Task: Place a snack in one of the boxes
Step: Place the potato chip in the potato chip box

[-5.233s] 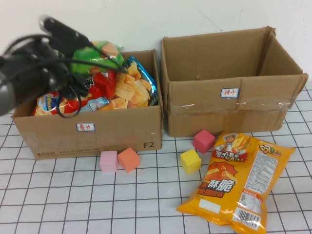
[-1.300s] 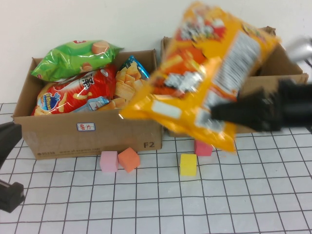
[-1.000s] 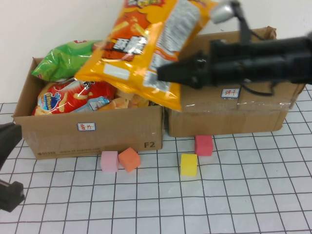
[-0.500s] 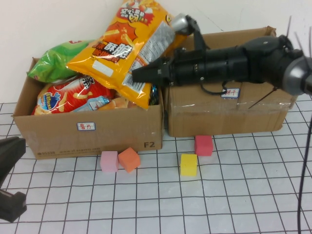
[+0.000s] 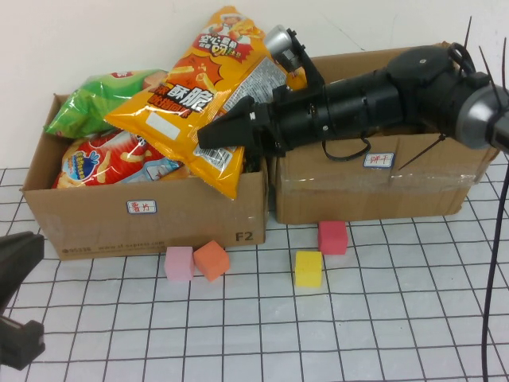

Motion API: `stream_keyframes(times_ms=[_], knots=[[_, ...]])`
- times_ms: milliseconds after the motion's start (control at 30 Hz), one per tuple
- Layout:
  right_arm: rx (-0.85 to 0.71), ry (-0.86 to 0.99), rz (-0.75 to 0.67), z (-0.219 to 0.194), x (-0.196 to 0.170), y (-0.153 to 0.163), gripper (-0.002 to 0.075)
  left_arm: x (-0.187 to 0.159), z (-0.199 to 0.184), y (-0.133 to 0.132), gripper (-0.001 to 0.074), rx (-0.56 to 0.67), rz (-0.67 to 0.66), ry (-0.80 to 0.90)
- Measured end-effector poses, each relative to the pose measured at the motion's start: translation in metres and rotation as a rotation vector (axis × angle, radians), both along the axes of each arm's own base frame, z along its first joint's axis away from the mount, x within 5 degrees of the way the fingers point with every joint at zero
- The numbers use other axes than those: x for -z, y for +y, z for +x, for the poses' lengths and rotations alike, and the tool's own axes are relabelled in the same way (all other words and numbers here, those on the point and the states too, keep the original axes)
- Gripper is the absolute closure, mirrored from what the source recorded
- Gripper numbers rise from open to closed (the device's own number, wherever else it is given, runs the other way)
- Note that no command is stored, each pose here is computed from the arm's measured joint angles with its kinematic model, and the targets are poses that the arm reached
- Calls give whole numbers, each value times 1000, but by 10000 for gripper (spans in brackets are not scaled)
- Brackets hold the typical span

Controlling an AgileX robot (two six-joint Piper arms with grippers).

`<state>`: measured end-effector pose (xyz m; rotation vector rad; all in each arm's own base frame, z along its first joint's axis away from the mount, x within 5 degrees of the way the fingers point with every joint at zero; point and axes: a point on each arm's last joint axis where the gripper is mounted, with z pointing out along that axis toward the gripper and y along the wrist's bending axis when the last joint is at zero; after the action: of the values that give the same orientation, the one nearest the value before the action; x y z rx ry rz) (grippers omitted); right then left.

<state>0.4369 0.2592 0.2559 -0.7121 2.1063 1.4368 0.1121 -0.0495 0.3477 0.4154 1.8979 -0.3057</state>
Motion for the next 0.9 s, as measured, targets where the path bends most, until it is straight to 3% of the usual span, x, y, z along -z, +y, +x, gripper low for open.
stream_keyframes(times_ms=[167, 267, 367, 533, 600, 767, 900], knots=[[6, 39, -3, -1, 0, 0, 97, 0, 0, 0, 736, -1, -2, 3], [34, 32, 0, 2, -2, 0, 171, 0, 0, 0, 736, -1, -3, 5], [66, -12, -11, 8, -5, 0, 285, 0, 0, 0, 736, -1, -3, 5], [87, -101, -4, 17, -16, -1, 569, 0, 0, 0, 736, -1, -3, 5], [88, -120, 34, 17, -24, 0, 636, 0, 0, 0, 736, -1, -3, 5], [82, -184, 144, 12, -46, 15, 650, 0, 0, 0, 736, -1, -3, 5], [138, -245, 125, 7, -49, 38, 652, 0, 0, 0, 736, -1, -3, 5]])
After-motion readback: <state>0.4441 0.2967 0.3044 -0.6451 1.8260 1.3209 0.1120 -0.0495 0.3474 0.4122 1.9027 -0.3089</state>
